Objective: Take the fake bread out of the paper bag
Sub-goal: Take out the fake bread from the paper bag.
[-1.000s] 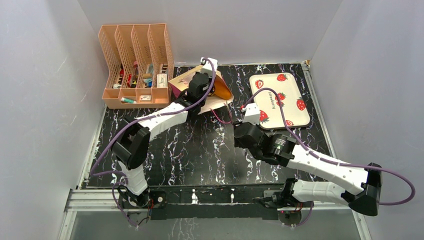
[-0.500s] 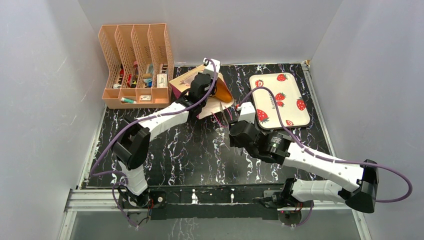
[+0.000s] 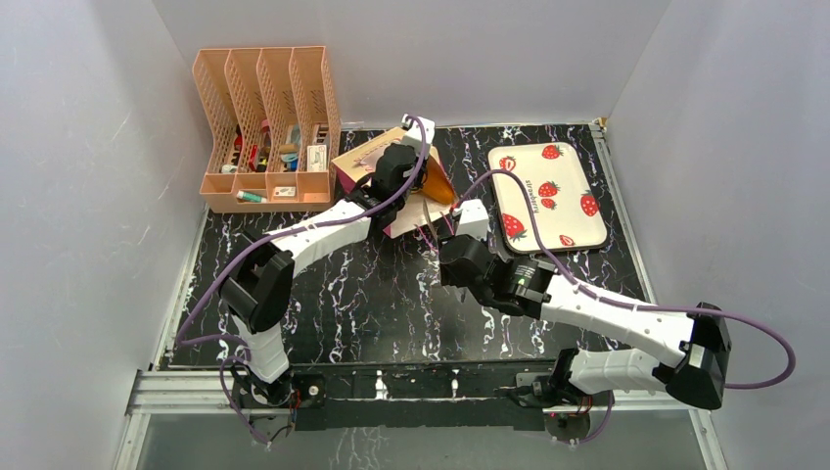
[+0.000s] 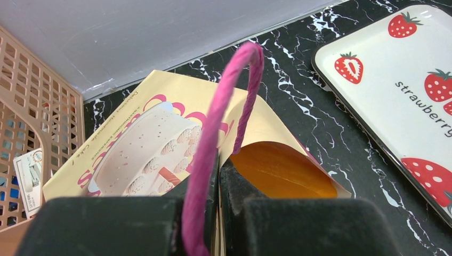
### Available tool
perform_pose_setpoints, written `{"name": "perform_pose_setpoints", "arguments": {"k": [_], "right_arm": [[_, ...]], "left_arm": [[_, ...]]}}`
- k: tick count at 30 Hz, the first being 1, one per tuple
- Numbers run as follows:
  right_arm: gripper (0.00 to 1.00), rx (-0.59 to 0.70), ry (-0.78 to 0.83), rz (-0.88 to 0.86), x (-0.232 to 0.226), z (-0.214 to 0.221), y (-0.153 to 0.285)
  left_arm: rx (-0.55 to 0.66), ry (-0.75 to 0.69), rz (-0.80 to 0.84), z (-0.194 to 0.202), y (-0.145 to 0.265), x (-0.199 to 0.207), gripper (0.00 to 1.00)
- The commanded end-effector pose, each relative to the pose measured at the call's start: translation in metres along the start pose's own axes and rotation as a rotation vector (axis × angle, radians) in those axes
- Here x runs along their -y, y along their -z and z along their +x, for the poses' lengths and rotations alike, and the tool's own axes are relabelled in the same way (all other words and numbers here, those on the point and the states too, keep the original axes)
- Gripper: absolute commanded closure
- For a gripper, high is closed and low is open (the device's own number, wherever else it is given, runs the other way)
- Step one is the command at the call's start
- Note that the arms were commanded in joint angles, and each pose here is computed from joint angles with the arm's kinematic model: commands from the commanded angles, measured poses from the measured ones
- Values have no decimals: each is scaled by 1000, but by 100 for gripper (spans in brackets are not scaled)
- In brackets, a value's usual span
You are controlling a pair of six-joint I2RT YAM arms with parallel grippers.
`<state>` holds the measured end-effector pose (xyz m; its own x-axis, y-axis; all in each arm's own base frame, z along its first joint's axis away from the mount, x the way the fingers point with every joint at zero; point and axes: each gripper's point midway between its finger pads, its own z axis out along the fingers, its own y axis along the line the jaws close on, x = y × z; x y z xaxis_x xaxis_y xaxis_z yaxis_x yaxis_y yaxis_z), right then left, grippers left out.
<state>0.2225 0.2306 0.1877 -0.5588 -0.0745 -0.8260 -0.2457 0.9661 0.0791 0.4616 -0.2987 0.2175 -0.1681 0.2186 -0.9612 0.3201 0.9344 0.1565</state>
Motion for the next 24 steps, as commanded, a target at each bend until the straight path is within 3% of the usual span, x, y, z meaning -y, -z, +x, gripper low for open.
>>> {"name": "perform_pose_setpoints", "arguments": {"k": [1,24], "right_arm": [[73,113,-74,-29,-14,-39,4],[74,80,-85,25,7,-31,-23]], "left_arm": [[33,25,16,-24,6,4,100],[40,15,38,-37,14,17,100]]}}
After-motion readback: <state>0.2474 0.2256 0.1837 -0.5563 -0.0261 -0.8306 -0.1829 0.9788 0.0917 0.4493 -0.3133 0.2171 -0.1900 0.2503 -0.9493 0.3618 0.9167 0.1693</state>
